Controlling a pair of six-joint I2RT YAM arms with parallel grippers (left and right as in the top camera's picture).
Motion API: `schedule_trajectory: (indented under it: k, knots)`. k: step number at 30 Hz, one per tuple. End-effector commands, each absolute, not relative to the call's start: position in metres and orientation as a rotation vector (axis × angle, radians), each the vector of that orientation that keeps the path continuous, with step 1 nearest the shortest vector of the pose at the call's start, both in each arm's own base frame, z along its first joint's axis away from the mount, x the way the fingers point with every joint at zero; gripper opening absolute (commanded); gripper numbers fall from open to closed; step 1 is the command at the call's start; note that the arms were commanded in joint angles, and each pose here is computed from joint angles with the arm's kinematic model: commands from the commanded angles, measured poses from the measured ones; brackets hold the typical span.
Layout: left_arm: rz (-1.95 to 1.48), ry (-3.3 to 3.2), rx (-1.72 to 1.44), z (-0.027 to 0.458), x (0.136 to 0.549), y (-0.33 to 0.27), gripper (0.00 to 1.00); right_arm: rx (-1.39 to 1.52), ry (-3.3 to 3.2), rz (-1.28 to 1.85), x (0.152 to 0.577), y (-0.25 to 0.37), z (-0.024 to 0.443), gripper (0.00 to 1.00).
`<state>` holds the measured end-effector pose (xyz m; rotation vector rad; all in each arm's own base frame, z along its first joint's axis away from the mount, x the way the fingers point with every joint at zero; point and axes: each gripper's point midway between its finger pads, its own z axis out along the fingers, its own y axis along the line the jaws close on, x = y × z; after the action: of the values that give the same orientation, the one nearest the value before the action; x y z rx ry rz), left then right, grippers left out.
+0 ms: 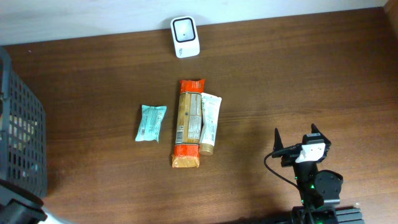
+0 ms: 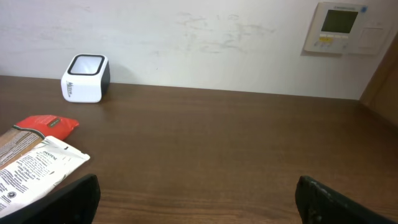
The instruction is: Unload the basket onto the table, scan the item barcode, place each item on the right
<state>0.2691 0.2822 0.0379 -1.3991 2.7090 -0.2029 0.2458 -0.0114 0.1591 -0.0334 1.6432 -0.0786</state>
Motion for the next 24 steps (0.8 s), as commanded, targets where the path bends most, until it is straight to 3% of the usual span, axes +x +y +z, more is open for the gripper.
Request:
schedule_trajectory:
  k: [1, 5, 8, 12, 16, 23, 24]
  knots:
    - [-0.176, 2.649, -1.347, 0.1, 0.292, 0.304, 0.01, -0.027, 1.644, -0.078, 0.246, -0.012, 0.157, 0.99]
    - [-0.118, 2.527, -1.213, 0.212, 0.318, 0.309, 0.0, -0.028, 1.644, -0.077, 0.246, -0.012, 0.157, 0.99]
    - [-0.144, 2.385, -0.985, 0.312, 0.344, 0.272, 0.02, -0.027, 1.644, -0.078, 0.246, -0.012, 0.157, 0.99]
    - [-0.157, 2.343, -0.709, 0.37, 0.371, 0.199, 0.06, -0.028, 1.644, -0.077, 0.246, -0.012, 0.157, 0.99]
    - [-0.246, 2.474, -0.446, 0.356, 0.406, 0.105, 0.08, -0.028, 1.644, -0.077, 0.246, -0.012, 0.157, 0.99]
    - [-0.376, 2.883, -0.02, 0.218, 0.427, -0.054, 0.09, -0.028, 1.644, -0.077, 0.246, -0.012, 0.157, 0.99]
    - [-0.386, 2.91, 0.056, 0.196, 0.426, -0.078, 0.17, -0.028, 1.644, -0.077, 0.246, -0.012, 0.157, 0.99]
